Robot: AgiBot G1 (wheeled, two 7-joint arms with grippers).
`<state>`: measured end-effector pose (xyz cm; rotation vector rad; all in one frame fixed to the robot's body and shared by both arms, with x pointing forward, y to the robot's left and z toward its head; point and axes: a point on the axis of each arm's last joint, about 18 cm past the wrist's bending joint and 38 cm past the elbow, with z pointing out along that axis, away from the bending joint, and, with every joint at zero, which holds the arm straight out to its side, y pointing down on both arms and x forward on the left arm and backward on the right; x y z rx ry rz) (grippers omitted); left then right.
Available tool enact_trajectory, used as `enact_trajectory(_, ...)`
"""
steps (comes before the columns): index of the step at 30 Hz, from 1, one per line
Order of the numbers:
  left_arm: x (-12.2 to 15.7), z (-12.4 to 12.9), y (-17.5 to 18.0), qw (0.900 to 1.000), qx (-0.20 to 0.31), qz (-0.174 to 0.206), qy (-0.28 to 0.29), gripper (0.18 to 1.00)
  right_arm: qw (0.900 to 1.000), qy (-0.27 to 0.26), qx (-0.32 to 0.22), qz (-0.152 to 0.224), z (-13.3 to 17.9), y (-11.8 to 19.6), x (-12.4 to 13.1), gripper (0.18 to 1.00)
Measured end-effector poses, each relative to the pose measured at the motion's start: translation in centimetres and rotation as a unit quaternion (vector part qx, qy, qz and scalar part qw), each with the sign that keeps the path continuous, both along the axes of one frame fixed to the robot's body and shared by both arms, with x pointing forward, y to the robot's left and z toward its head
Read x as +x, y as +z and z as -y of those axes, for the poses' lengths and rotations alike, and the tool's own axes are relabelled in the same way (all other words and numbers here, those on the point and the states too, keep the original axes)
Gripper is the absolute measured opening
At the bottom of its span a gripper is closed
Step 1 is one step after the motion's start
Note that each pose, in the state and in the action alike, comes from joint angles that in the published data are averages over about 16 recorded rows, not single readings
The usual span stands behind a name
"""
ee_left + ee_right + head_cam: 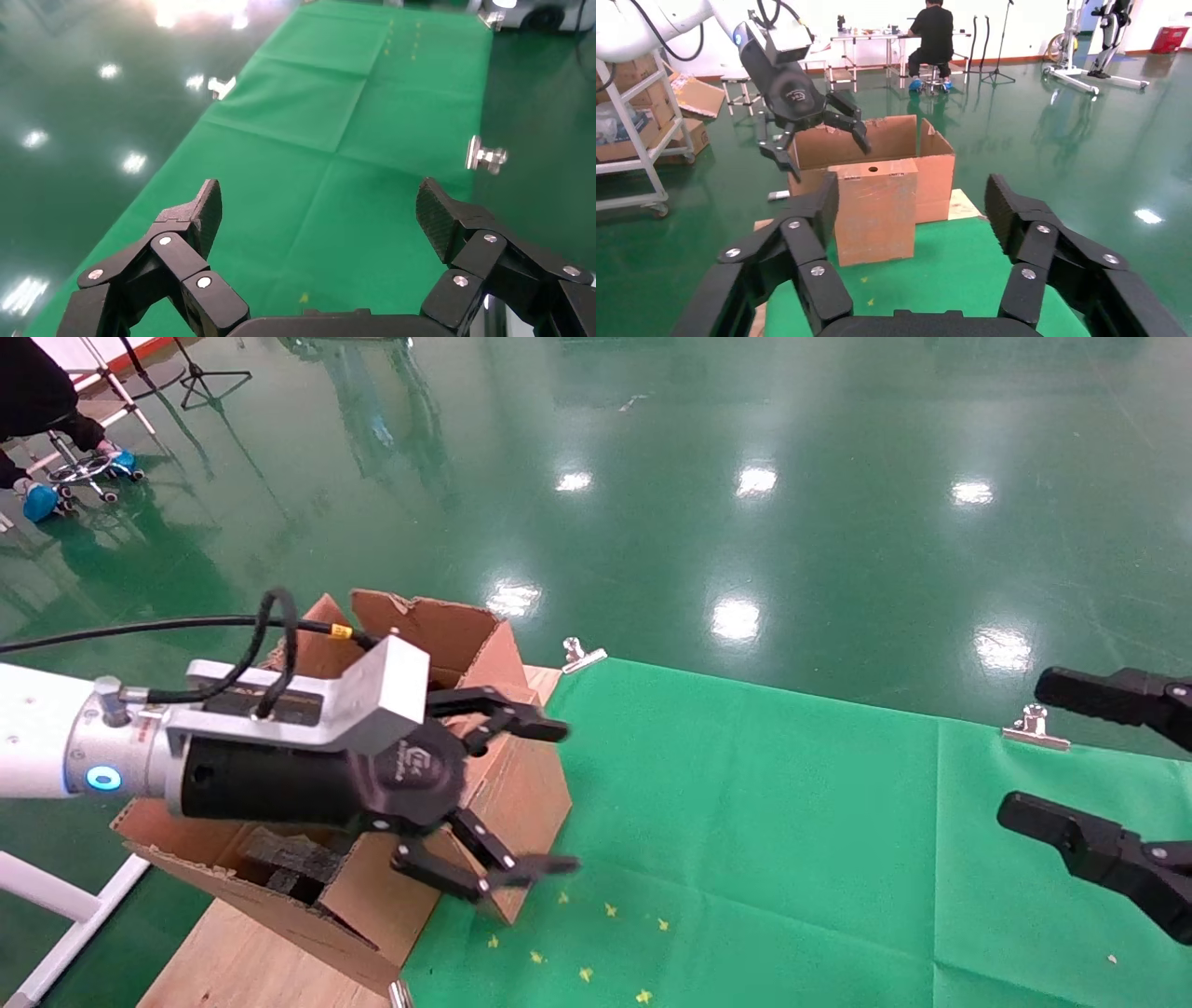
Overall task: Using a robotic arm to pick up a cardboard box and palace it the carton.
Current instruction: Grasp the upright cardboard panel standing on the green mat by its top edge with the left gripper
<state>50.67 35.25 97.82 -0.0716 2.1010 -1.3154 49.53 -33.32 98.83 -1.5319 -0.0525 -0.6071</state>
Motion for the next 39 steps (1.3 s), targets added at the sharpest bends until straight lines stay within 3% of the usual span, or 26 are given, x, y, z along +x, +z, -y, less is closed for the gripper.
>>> enact_trajectory(8,3.1,-2.0,0.6,0.9923,0.02,-0.02,0.121,1.001,1.0,0.0,0.0,0.0,0.0,0.0,0.0,0.692)
enact_trajectory(18,6.0,-2.5,1.7,0.964,0.003,-0.093,0.249,1.001,1.0,0.0,0.0,0.0,0.0,0.0,0.0,0.451)
enact_trajectory(28,7.1,-2.0,0.2,0.9356,-0.017,-0.17,0.309,1.001,1.0,0.0,0.0,0.0,0.0,0.0,0.0,0.271)
enact_trajectory(39,7.8,-1.7,-1.8,0.9274,0.0,-0.187,0.324,1.001,1.0,0.0,0.0,0.0,0.0,0.0,0.0,0.198)
